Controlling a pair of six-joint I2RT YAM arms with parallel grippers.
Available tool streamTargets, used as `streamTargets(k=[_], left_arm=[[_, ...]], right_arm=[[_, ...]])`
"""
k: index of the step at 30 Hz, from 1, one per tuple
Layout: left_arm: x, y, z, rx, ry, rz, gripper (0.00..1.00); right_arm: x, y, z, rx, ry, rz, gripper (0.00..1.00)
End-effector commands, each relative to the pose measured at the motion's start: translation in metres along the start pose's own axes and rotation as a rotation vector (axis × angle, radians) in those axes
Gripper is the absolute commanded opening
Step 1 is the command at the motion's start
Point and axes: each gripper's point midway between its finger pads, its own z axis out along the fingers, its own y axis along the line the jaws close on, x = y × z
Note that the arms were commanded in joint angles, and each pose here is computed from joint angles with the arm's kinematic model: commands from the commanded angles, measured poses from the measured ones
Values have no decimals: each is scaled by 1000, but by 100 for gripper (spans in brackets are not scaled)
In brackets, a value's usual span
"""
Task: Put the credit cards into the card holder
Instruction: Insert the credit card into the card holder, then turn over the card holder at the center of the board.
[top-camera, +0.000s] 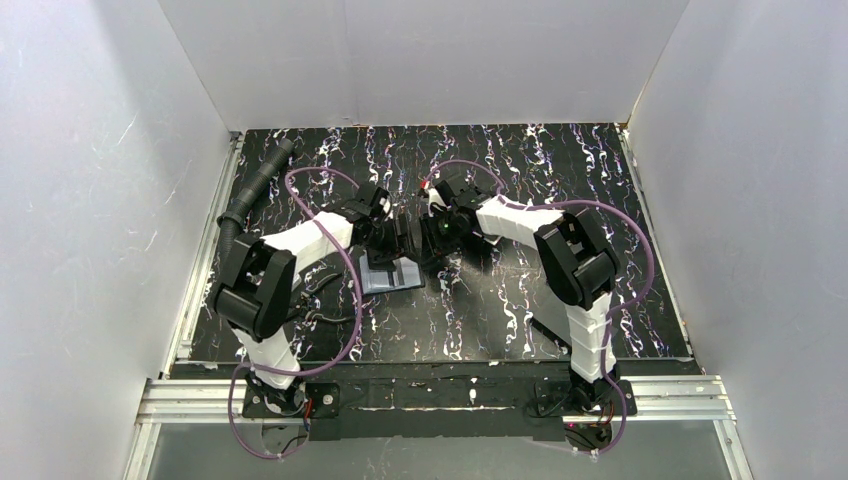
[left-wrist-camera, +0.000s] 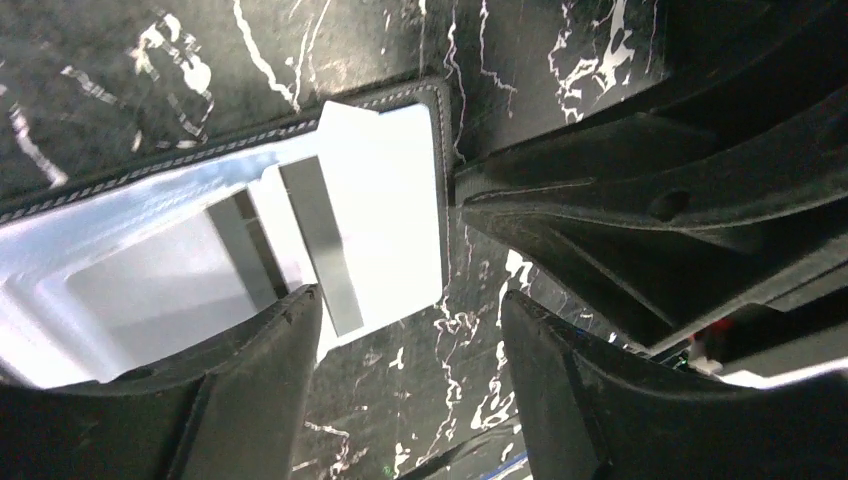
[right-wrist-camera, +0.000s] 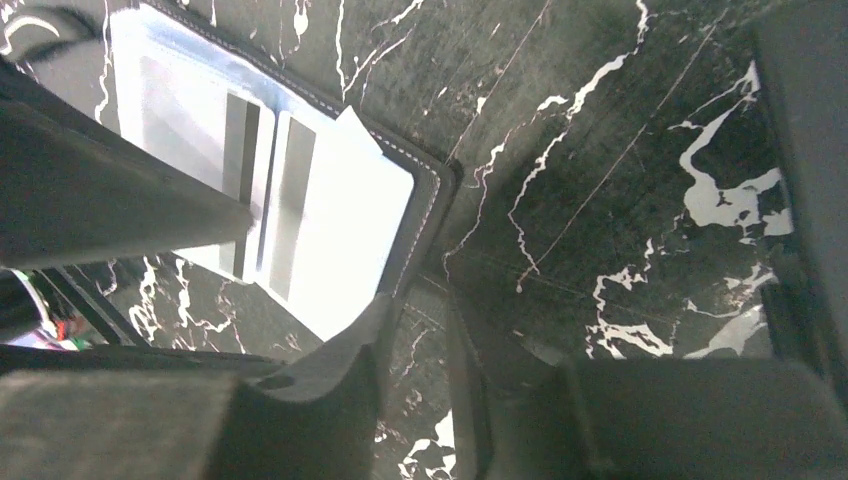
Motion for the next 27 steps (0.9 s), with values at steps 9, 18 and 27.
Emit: streamTargets(k=[9,18,27], left_arm=[[1,11,-17,-41,-16,-3,24],[14,40,5,-130,38,-20,7],[21,53,10,-156,51,-35,3]], right_arm=[[-4,34,-22,-98,-28,67,33],[-4,38,-11,-156,-48,139,24],[6,30,-1,-146,-23,154,34]])
